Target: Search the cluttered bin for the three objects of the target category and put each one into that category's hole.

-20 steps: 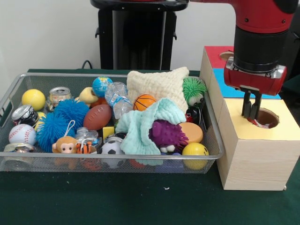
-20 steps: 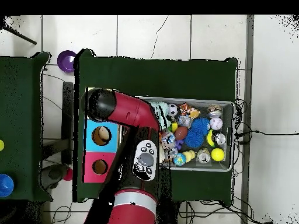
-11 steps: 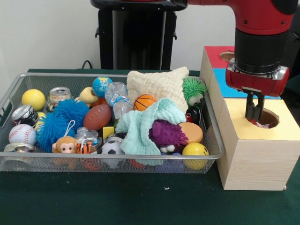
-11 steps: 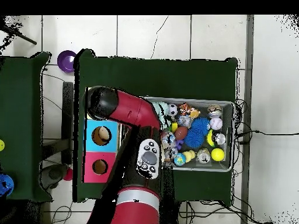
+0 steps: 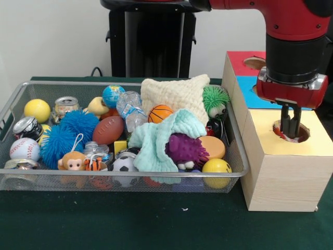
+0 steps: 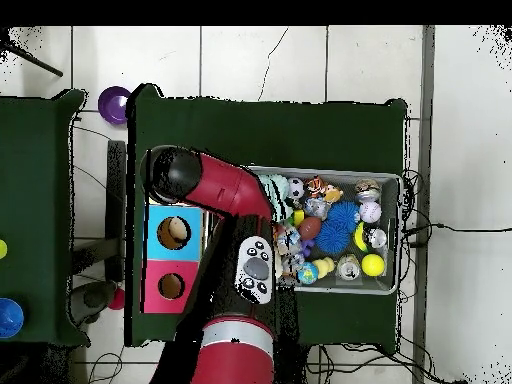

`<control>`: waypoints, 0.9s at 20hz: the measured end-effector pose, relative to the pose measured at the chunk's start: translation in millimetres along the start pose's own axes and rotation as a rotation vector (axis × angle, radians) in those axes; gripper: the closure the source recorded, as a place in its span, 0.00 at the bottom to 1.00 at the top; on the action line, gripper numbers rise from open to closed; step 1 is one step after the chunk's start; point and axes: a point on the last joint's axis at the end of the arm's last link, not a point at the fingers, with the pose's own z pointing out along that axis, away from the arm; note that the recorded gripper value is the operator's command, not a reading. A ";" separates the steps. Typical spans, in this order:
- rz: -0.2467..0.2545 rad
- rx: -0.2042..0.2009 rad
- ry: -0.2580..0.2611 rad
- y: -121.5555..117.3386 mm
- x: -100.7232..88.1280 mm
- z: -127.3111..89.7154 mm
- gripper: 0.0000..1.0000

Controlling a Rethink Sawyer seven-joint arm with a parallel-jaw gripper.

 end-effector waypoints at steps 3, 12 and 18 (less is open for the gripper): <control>0.000 0.003 0.006 -1.0 1.0 2.5 1.00; -0.100 0.095 -0.004 -6.2 22.4 31.5 1.00; -0.170 0.131 -0.020 0.5 32.2 46.5 1.00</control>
